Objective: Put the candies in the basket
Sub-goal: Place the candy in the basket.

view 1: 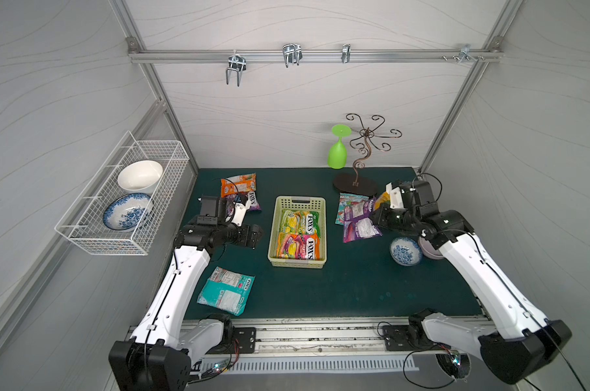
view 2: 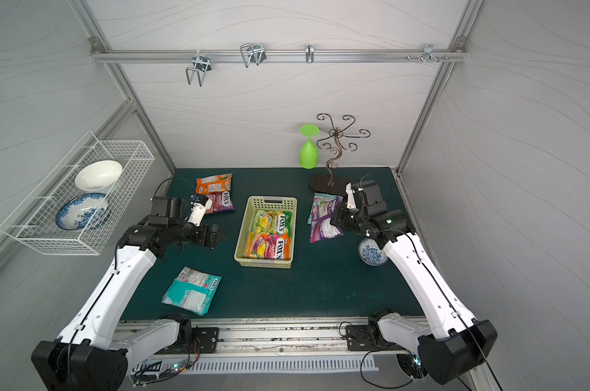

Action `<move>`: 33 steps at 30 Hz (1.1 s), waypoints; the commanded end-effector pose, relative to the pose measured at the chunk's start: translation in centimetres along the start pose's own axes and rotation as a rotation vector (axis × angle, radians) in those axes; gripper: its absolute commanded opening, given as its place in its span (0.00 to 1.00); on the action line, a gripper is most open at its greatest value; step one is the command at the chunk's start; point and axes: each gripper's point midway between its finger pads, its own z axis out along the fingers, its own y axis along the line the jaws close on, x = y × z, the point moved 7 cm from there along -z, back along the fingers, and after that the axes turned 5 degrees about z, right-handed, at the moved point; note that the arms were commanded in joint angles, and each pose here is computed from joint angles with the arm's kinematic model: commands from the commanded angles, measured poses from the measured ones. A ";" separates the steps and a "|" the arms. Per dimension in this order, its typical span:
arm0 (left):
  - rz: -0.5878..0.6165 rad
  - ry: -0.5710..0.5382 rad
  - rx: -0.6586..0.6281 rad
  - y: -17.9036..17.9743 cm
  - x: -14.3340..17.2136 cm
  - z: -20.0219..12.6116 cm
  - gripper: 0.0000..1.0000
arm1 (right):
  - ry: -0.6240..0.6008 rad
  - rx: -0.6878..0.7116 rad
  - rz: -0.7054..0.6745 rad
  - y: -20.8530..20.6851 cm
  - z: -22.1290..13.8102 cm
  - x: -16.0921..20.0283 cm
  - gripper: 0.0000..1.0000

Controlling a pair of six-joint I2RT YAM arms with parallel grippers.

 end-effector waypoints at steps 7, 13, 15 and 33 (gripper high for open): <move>0.022 -0.059 -0.007 -0.2 -0.9 -1.4 0.93 | -0.008 -0.190 0.009 5.6 1.6 -2.5 0.00; 0.026 -0.062 -0.007 -0.2 -0.9 -1.4 0.93 | 0.035 -0.241 0.070 7.7 4.7 -3.0 0.00; 0.027 -0.066 -0.003 -0.3 -0.8 -1.5 0.93 | 0.037 -0.251 0.085 8.4 5.9 -3.1 0.00; 0.036 -0.062 -0.006 -0.2 -0.7 -1.1 0.93 | 0.144 -0.279 0.157 14.5 17.6 -1.9 0.00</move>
